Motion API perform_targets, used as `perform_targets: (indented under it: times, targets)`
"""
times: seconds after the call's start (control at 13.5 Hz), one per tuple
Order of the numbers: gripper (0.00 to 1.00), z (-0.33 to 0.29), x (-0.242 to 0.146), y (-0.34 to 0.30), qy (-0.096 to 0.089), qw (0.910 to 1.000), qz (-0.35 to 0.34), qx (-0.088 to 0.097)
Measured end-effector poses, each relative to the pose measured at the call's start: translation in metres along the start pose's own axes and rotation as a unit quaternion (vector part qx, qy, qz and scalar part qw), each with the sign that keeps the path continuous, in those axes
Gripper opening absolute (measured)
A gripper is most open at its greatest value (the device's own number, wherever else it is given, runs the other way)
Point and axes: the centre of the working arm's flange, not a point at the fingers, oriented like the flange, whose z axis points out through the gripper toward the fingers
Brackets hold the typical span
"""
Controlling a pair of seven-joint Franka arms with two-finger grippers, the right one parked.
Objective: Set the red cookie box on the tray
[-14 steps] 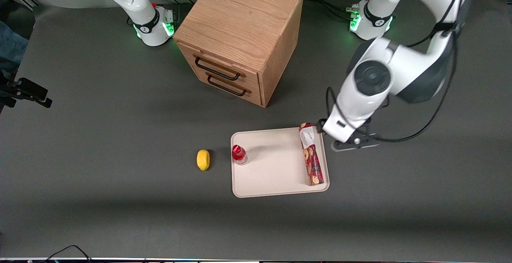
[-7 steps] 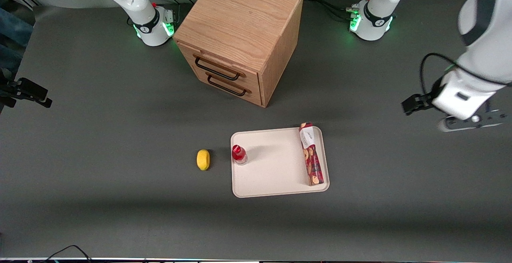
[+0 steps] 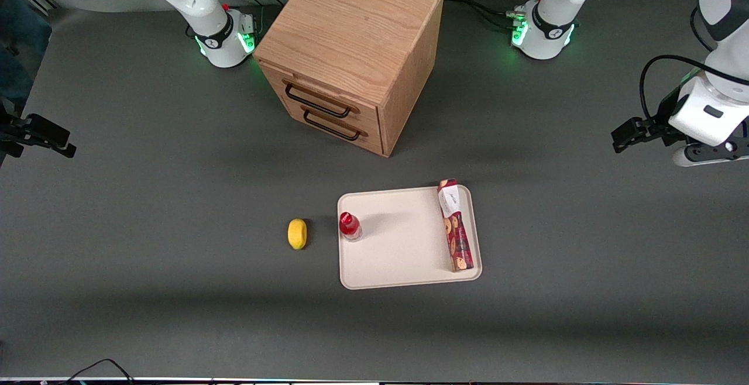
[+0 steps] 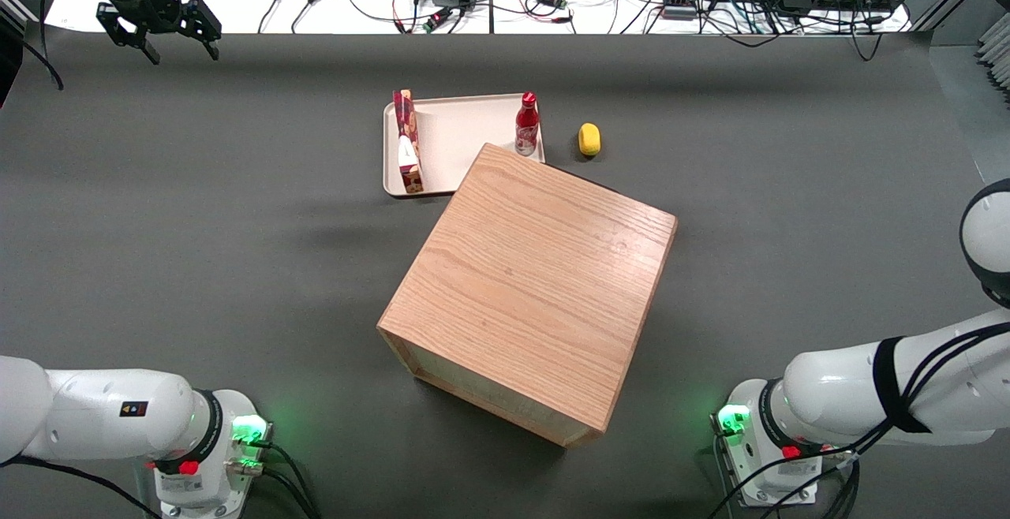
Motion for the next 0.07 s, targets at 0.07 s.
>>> perform_targets:
  times: [0.07]
  targets:
    - [1.0, -0.0049, 0.002, 0.0, -0.005, 1.0, 0.0, 0.001]
